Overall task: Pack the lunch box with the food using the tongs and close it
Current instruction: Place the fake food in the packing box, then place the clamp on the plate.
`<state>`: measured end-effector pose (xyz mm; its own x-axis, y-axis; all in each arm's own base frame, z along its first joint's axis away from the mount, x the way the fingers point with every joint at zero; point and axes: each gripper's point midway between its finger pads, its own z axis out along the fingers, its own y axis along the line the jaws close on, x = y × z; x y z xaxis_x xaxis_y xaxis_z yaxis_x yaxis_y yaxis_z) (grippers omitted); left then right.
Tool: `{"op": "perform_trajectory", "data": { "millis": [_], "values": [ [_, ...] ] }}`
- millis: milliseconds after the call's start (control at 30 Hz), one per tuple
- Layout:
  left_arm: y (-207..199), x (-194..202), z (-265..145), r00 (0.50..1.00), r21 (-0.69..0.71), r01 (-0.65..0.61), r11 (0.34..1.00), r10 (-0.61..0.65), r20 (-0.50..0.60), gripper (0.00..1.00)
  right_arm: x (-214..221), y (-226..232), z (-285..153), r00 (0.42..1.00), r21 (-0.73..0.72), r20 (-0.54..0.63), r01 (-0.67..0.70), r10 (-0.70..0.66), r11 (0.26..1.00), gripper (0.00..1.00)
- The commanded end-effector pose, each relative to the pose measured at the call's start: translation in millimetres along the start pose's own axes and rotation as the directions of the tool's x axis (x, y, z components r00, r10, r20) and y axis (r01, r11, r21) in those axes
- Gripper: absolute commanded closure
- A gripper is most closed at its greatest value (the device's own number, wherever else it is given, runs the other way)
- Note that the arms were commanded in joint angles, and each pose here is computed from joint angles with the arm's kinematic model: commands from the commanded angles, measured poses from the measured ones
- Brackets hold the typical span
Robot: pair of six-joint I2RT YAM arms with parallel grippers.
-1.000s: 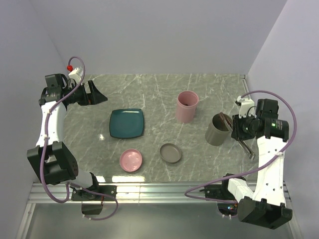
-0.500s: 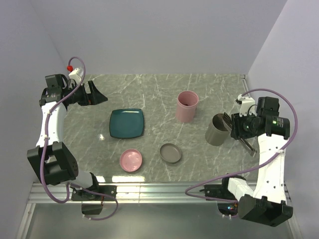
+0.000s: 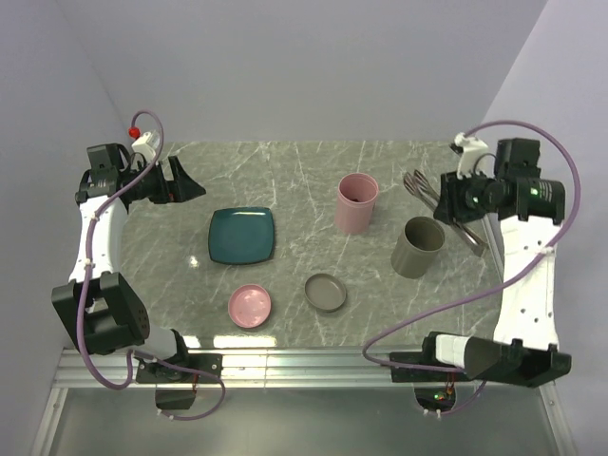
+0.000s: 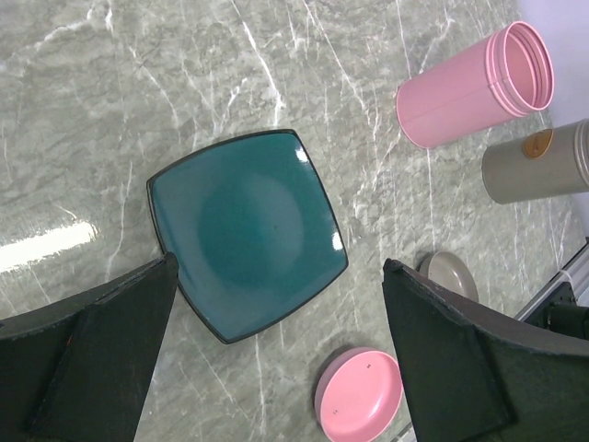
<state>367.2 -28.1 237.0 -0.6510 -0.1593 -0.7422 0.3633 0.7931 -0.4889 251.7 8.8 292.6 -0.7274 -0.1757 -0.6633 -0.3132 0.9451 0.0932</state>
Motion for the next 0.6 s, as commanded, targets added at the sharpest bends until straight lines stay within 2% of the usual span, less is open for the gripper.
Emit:
{"op": "perform_trajectory", "data": {
  "millis": [0, 233, 333, 467, 567],
  "values": [
    [-10.2, -8.2, -7.1, 0.997, 0.016, -0.064, 0.998, 0.063, 0.035, 0.01, -44.3, 28.1, -3.9, 0.993, -0.075, 0.114, 0.049, -0.040, 0.996, 0.56],
    [-10.4, -6.2, -5.9, 0.998, 0.021, -0.054, 0.998, 0.053, 0.030, 0.01, -99.5, 81.5, 22.3, 0.968, -0.220, 0.217, 0.177, -0.129, 0.959, 0.57],
    [-8.6, -7.5, -6.7, 0.998, 0.008, -0.054, 0.998, 0.054, 0.027, 0.01, -116.5, 120.1, 43.6, 0.953, -0.264, 0.248, 0.236, -0.171, 0.935, 0.57],
    [-6.7, -10.4, -7.7, 0.998, -0.009, -0.053, 0.999, 0.053, 0.025, 0.01, -141.2, 164.5, 77.1, 0.959, -0.326, 0.254, 0.209, -0.127, 0.922, 0.57],
    [-4.9, -12.0, -8.4, 0.998, -0.023, -0.050, 0.998, 0.051, 0.022, 0.01, -157.1, 184.9, 113.9, 0.965, -0.301, 0.246, 0.169, -0.095, 0.938, 0.58]
  ]
}}
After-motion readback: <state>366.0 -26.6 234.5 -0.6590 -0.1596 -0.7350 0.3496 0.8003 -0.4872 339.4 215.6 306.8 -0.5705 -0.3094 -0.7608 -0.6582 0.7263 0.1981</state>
